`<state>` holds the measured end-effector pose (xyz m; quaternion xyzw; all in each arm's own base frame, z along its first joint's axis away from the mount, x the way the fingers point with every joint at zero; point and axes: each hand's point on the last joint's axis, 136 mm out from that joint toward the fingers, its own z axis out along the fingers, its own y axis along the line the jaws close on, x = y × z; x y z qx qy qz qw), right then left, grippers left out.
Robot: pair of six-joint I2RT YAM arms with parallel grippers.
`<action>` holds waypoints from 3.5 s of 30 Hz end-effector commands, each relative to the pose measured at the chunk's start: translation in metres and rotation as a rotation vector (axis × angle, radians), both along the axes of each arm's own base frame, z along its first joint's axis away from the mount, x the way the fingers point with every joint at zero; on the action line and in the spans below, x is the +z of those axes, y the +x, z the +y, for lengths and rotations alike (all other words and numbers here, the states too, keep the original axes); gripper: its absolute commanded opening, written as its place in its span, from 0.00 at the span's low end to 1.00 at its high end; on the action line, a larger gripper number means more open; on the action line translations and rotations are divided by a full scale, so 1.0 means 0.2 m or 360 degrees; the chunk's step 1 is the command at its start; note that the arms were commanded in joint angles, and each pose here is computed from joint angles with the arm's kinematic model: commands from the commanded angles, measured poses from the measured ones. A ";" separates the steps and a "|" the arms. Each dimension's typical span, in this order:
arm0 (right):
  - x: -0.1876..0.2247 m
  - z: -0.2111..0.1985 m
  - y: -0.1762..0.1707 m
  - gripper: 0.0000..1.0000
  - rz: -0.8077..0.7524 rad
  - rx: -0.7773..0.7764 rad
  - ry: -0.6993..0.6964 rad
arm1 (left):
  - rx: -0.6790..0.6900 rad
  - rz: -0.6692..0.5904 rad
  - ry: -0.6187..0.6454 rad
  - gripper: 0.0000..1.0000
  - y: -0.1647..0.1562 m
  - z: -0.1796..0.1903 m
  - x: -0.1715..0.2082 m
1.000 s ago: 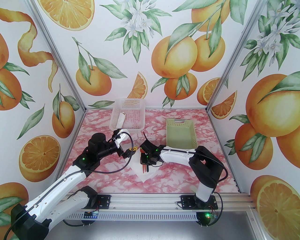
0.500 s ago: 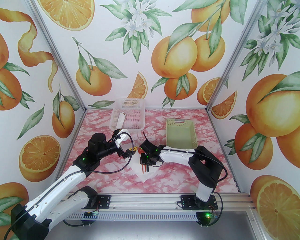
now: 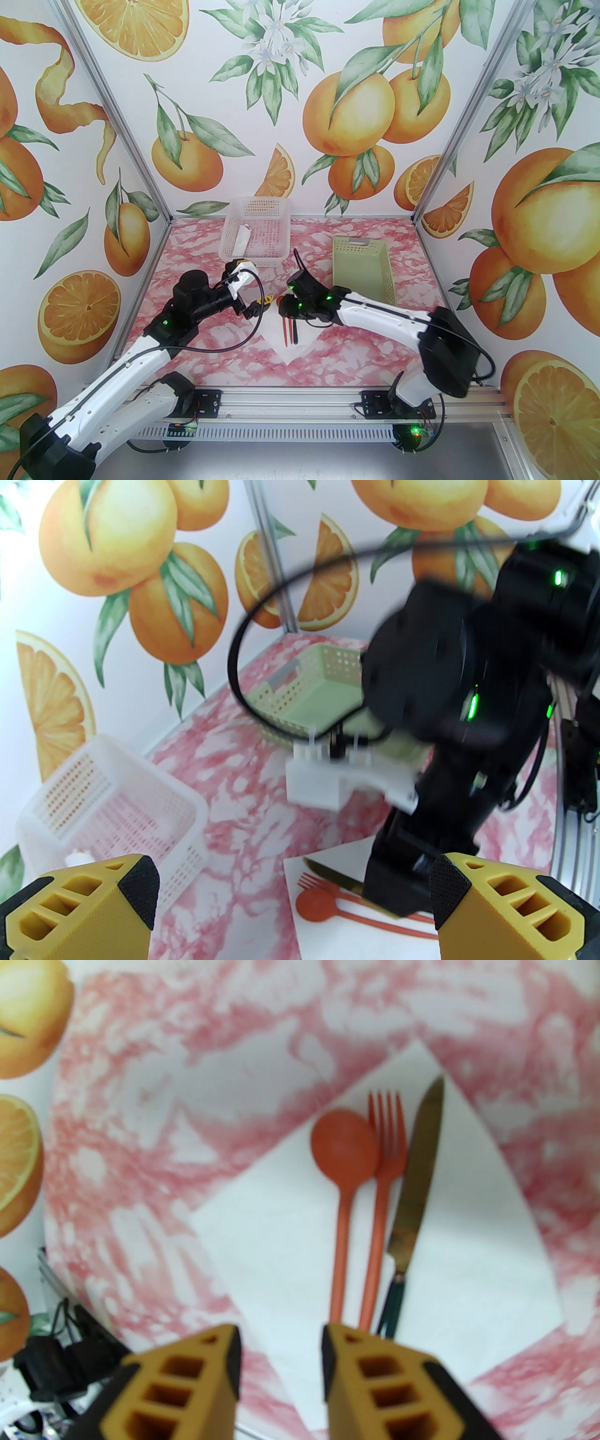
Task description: Place the utensils on the paper napkin and roll it up
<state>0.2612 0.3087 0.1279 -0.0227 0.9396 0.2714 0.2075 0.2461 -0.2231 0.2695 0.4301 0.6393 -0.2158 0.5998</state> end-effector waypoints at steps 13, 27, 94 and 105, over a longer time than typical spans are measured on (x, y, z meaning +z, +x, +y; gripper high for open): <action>0.15 -0.47 0.11 0.64 -0.0319 -0.0238 0.0039 | -0.0218 -0.0564 0.0375 1.00 -0.18 0.02 -0.02; 0.23 -0.60 0.11 0.93 -0.0427 -0.0356 0.0344 | -0.0392 -0.0513 0.0635 1.00 -0.39 -0.04 -0.11; 0.31 -0.90 0.00 1.00 -0.0604 -0.0595 0.0292 | -0.0686 -0.0312 0.1495 1.00 -0.52 -0.38 -1.15; 0.32 -0.89 0.00 1.00 -0.0604 -0.0594 0.0295 | -0.0598 -0.0355 0.1454 1.00 -0.44 -0.39 -1.14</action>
